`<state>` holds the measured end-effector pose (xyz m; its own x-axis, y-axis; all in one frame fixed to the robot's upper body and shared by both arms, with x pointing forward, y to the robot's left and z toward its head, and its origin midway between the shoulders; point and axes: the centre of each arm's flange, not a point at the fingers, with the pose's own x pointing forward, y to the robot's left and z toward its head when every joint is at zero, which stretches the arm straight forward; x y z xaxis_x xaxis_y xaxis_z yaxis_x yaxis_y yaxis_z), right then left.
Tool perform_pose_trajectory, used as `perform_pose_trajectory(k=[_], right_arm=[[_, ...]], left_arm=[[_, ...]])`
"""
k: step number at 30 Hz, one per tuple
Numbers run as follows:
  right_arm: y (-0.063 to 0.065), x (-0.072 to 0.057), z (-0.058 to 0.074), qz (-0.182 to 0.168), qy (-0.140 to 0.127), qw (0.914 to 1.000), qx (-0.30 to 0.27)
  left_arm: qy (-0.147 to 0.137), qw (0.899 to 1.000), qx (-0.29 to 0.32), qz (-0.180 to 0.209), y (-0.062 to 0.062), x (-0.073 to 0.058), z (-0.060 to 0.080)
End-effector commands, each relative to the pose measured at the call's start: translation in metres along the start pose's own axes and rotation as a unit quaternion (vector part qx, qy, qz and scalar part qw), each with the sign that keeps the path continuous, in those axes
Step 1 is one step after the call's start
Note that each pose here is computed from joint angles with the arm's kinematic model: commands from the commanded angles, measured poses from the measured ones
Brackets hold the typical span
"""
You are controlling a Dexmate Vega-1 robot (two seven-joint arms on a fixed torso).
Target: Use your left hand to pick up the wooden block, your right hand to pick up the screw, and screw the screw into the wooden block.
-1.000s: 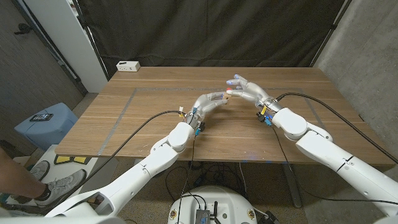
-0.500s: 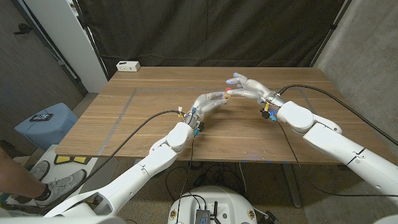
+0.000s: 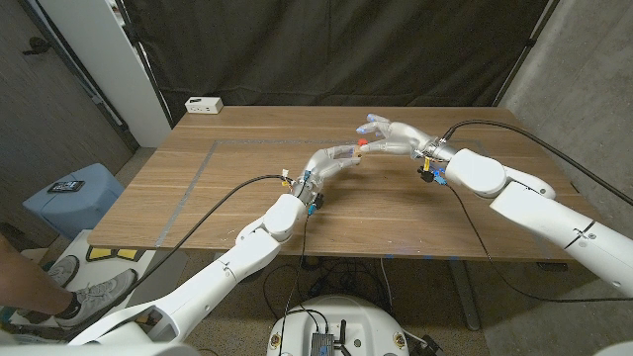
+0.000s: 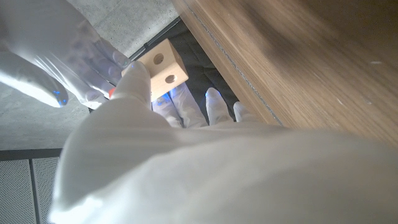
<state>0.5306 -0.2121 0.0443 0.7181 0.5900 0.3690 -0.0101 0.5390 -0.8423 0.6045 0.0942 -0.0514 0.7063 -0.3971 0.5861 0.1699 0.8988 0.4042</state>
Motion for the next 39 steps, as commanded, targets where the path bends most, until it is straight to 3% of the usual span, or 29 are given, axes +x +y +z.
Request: perform_pose_trajectory(k=[1, 39], right_arm=[[-0.011, 0.002, 0.012, 0.018, 0.006, 0.9991, -0.039], [-0.056, 0.016, 0.034, 0.081, 0.041, 0.9862, -0.139]], left_arm=[[-0.007, 1.000, 0.008, -0.007, -0.001, 0.000, 0.002], [-0.026, 1.000, 0.009, -0.011, -0.001, 0.010, 0.000]])
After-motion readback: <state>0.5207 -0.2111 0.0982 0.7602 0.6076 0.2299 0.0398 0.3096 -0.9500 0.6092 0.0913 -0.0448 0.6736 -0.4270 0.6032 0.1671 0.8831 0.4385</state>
